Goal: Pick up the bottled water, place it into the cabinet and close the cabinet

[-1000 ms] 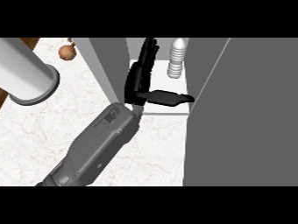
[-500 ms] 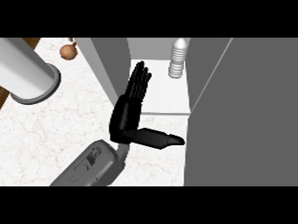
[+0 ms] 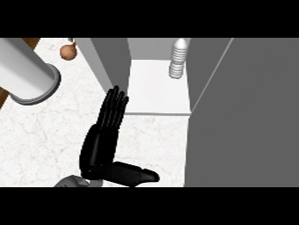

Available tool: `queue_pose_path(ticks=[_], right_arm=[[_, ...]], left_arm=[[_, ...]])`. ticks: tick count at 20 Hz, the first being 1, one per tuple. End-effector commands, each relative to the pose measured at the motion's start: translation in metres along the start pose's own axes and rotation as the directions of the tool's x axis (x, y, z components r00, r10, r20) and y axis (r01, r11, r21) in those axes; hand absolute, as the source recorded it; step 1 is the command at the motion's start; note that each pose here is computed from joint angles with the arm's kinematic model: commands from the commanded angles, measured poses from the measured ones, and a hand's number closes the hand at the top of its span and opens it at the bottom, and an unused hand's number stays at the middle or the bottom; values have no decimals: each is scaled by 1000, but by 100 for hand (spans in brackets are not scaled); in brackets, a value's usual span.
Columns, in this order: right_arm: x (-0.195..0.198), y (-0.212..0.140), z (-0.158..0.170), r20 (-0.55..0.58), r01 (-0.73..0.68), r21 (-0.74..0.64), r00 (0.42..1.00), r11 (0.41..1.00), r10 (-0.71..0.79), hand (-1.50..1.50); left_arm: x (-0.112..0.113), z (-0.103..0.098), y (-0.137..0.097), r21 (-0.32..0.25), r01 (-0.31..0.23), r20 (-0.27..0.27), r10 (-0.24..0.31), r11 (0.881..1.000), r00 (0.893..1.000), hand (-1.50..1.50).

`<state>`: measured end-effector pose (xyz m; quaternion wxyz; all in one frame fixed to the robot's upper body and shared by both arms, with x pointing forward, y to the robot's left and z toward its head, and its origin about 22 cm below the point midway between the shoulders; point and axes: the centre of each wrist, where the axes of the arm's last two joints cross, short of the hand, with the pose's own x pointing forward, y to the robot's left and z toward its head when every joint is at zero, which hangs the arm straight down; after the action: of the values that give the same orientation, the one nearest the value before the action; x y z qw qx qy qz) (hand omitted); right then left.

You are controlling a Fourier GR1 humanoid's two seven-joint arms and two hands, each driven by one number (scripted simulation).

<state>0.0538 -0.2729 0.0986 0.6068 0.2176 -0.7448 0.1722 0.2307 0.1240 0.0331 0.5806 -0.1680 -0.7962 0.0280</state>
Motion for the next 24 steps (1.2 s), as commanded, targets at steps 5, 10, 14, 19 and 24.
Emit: queue_pose_path(ticks=[5, 10, 14, 19, 24], right_arm=[[48, 39, -19, -16, -61, 159, 998, 985, 64, 150], [54, 53, -30, 21, -67, 214, 998, 975, 64, 150], [47, 63, -45, 16, -76, 215, 997, 974, 74, 150], [50, 84, -61, 60, -85, 264, 996, 961, 72, 150], [49, 89, -77, 95, -132, 308, 990, 942, 108, 150]], left_arm=[[29, 28, 26, 48, 15, 19, -15, 999, 1000, -150], [37, 37, 48, 67, 21, 26, -22, 998, 999, -150], [42, 55, 45, 72, 8, 46, -11, 997, 999, -150], [51, 55, 51, 107, 8, 62, -14, 994, 998, -150], [61, 67, 77, 111, 15, 34, -19, 994, 999, -150]])
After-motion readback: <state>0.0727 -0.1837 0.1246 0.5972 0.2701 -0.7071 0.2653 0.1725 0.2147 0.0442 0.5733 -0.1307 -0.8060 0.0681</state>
